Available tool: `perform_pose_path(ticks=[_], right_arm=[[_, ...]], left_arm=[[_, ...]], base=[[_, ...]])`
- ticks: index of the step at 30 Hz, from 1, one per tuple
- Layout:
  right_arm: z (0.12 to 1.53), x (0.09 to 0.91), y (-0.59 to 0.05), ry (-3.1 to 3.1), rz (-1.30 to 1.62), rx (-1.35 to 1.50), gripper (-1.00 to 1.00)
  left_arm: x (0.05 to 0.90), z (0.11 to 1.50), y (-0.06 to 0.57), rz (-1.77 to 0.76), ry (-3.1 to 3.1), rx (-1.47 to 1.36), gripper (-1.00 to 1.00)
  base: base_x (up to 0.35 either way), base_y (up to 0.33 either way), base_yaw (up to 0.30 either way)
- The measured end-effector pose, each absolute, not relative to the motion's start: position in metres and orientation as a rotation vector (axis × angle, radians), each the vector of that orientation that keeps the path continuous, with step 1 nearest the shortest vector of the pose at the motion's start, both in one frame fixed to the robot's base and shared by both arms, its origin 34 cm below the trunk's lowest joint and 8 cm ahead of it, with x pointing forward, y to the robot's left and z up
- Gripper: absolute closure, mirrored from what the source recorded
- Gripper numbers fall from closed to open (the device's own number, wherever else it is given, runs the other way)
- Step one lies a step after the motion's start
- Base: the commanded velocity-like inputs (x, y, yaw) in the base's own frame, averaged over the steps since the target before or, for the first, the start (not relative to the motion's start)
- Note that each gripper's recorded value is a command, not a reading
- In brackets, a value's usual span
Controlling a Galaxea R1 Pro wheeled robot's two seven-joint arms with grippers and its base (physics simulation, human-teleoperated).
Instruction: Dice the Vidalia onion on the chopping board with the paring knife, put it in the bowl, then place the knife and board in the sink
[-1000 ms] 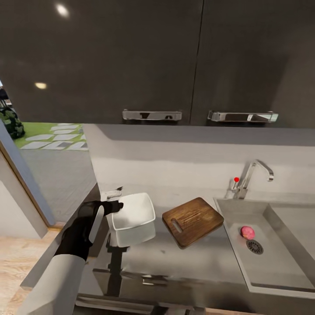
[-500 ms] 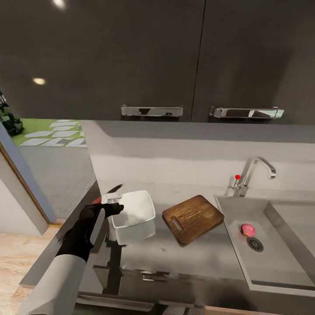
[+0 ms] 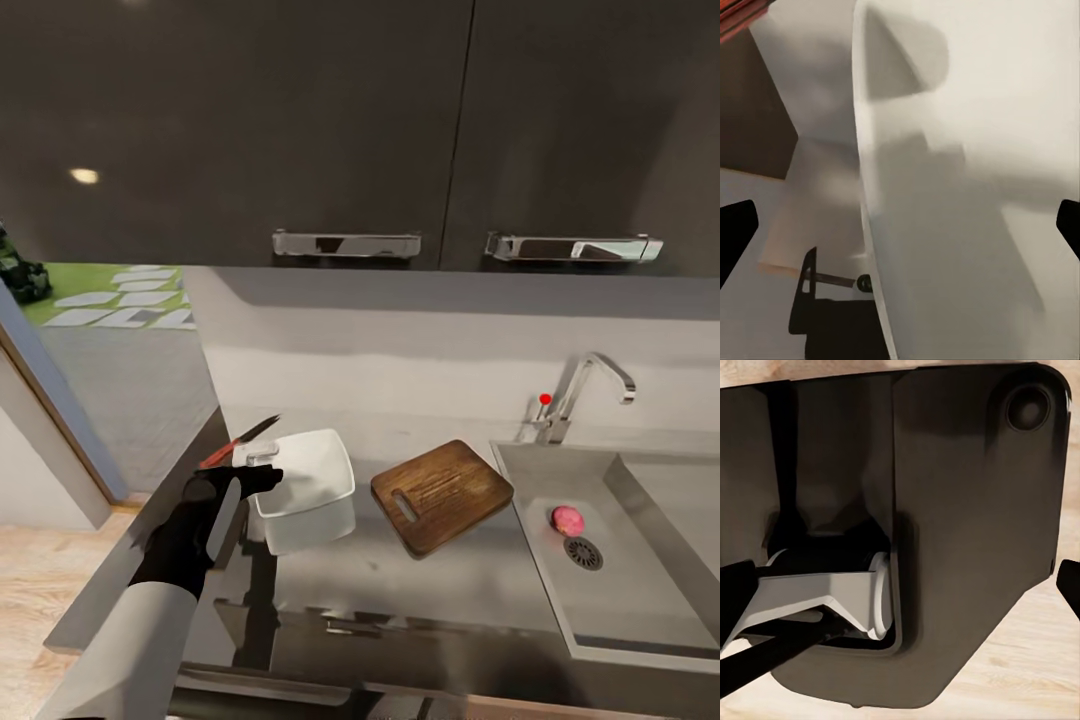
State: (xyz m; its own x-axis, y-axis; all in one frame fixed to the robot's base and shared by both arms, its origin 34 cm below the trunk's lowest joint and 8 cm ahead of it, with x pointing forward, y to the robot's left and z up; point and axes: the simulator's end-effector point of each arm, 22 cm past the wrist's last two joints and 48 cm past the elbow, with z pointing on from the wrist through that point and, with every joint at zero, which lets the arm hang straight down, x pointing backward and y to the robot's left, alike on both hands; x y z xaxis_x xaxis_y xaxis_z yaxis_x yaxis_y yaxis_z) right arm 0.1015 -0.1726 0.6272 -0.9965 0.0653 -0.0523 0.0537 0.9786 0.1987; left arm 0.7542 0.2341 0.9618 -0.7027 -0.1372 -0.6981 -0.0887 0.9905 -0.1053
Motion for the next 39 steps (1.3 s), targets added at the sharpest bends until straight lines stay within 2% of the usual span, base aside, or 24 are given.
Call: perform_pose_path(ticks=[39], right_arm=[[0.628, 0.098, -0.173, 3.074, 0.320, 0.087, -1.00]], left_arm=[[0.752, 0.948, 0.233, -0.081, 2.370, -0.158, -1.00]], base=[[0.000, 0.000, 0.000]])
